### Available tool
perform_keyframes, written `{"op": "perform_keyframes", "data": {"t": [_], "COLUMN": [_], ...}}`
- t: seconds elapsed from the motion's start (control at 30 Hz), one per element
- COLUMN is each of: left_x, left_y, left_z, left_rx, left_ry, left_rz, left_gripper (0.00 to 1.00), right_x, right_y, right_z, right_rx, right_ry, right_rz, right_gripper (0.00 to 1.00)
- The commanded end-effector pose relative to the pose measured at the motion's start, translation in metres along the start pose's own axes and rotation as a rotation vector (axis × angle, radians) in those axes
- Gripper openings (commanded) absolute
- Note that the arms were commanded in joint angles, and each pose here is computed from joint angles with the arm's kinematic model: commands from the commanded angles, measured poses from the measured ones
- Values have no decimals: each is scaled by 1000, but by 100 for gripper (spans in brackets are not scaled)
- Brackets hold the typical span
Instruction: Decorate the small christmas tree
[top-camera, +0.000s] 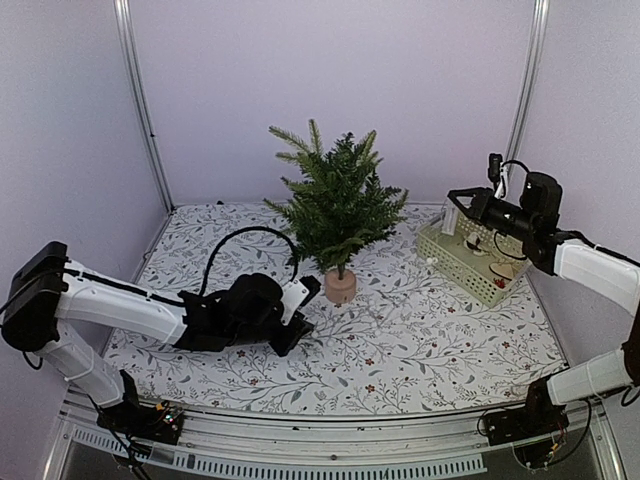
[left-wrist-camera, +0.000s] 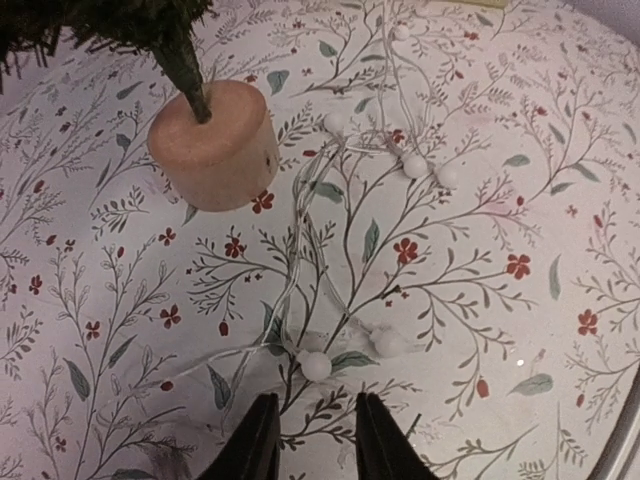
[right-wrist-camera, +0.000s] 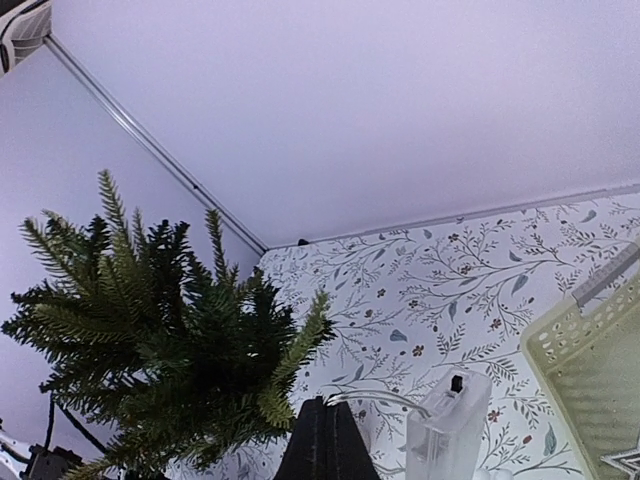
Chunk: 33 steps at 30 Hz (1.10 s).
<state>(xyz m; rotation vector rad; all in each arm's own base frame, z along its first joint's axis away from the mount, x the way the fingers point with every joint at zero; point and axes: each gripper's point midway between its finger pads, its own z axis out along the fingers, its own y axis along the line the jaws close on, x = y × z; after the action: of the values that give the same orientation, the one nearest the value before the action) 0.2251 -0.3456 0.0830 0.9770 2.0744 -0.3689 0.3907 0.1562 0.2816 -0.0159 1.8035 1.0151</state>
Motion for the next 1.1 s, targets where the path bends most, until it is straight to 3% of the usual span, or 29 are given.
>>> {"op": "perform_keyframes", "data": {"t": [0.0,0.23,0.4,0.63,0.8,0.9,1.07], "left_x": [-33,-66,-101,-177,-224,-245,-261], "left_y": [-17,-32,-49,-66,-80,-81,-91], "left_z": [-28,-80,-95,-126,-138,-157,-187], "left_rx": [88,184,192,185,195,221,313], "left_ry": [-185,-420,-486,-685,-750,-799,-819], "left_rz": [17,53,119,110,111,84,98], "left_gripper": [36,60,61,62,66,77,78], "right_x": [-13,-31,-58,-68,-51,-41,-17], "right_y": [49,159,220,289,319,334,358], "right_z": [-9,-51,-84,-118,-112,-103,-87], "right_rx": [-157,-416,-557,-759,-850,-880,-947], "right_ry": [3,-63,-133,-144,-79,-48,12], "right_rz": [-124,-381,-492,-597,-628,-658,-684], "right_gripper": [0,0,0,0,0,0,0]}}
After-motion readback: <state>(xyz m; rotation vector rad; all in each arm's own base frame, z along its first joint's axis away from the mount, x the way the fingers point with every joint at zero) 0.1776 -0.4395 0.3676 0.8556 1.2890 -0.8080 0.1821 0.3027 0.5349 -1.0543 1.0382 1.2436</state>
